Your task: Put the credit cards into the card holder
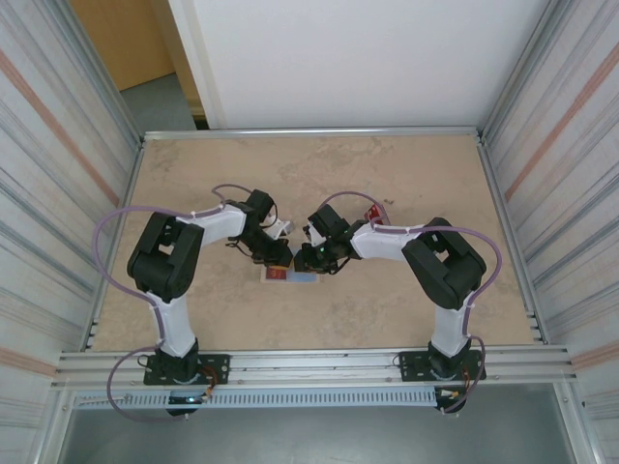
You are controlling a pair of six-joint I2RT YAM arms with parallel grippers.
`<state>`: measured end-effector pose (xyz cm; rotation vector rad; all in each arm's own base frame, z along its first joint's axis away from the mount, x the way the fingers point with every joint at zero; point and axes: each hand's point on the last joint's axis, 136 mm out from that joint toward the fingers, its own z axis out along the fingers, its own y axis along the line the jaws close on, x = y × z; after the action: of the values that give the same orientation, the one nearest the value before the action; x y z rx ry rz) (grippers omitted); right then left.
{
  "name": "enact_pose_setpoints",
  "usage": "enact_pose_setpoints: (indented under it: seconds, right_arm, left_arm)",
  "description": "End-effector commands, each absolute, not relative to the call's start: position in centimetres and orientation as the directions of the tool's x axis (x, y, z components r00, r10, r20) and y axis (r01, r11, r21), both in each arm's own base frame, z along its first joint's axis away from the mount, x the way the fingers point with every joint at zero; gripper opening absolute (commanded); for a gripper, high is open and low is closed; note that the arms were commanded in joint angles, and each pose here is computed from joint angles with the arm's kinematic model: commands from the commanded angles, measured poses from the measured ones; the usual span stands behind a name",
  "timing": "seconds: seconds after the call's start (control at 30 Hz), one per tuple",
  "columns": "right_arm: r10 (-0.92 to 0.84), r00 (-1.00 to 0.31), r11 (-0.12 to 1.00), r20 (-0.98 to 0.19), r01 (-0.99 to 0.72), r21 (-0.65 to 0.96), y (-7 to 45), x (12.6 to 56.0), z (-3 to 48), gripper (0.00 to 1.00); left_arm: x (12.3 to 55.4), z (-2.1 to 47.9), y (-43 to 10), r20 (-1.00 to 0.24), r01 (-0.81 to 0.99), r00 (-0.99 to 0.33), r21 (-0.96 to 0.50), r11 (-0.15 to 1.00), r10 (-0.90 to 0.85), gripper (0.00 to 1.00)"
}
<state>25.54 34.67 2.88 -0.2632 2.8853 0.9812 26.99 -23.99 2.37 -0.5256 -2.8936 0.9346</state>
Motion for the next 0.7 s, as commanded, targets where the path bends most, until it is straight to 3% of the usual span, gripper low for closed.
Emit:
enact_pose_setpoints:
  seconds: [0.0,0.33,0.67]
  right_arm:
    - [-0.137,-0.983,0.788,-0.122,-0.182,0.588,34.7,25.3,2.8,0.27]
    - [-0.1,-0.98,0.772,-0.173,-0.186,0.607,33.6,27.0,6.0,0.31]
    - [-0.088,-0.983,0.768,-0.164,-0.172,0.617,33.4,29.1,5.5,0.31]
  left_arm:
    - [26.9,1.7,-23.4,-0.022,0.299,-0.94,-0.539,0.787,0.342,0.13]
    - [26.8,2.0,-23.4,-0.034,0.31,-0.937,-0.537,0.785,0.347,0.13]
    - [26.8,2.0,-23.3,-0.041,0.312,-0.938,-0.537,0.784,0.344,0.13]
